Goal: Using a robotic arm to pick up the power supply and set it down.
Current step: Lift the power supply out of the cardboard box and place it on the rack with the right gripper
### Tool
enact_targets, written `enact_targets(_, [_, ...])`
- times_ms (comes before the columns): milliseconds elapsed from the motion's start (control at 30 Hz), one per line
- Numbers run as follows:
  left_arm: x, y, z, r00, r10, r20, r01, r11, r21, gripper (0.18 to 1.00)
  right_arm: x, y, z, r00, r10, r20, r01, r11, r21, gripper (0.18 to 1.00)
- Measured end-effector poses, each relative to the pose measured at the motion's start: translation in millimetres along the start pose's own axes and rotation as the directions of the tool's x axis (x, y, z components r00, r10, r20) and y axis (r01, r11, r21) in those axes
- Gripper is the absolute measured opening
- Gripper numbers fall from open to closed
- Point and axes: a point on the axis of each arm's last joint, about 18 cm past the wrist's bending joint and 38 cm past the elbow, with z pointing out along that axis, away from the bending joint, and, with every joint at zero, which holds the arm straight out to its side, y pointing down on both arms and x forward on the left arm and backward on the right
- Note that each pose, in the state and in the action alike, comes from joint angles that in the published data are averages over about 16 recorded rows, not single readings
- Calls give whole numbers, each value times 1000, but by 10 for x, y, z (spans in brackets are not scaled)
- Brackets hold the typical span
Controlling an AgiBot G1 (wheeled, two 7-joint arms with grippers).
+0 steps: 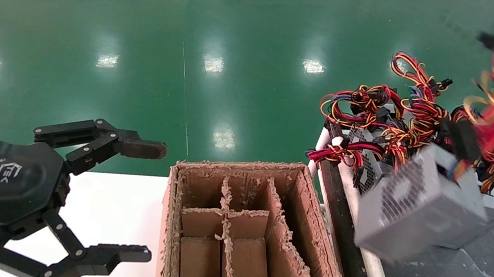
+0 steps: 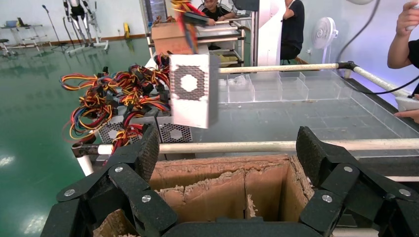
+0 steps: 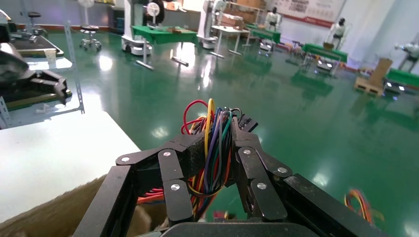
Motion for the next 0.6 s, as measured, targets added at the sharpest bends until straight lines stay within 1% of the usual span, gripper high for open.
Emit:
enact_targets(167, [0,0,0,1000,0,0,0,1000,0,1001,-99,179,-305,999,38,-34,-40,998,-45,192])
enact_targets(300, [0,0,0,1000,0,0,0,1000,0,1001,-155,344,-463,996,64,-55,-68,994,-82,192])
enact_targets(467, [0,0,0,1000,0,0,0,1000,0,1001,-202,540,-537,994,83,-64,-91,988,-124,192])
enact_targets(600, [0,0,0,1000,0,0,0,1000,0,1001,-226,675,-490,994,95,-53,-102,984,-147,192])
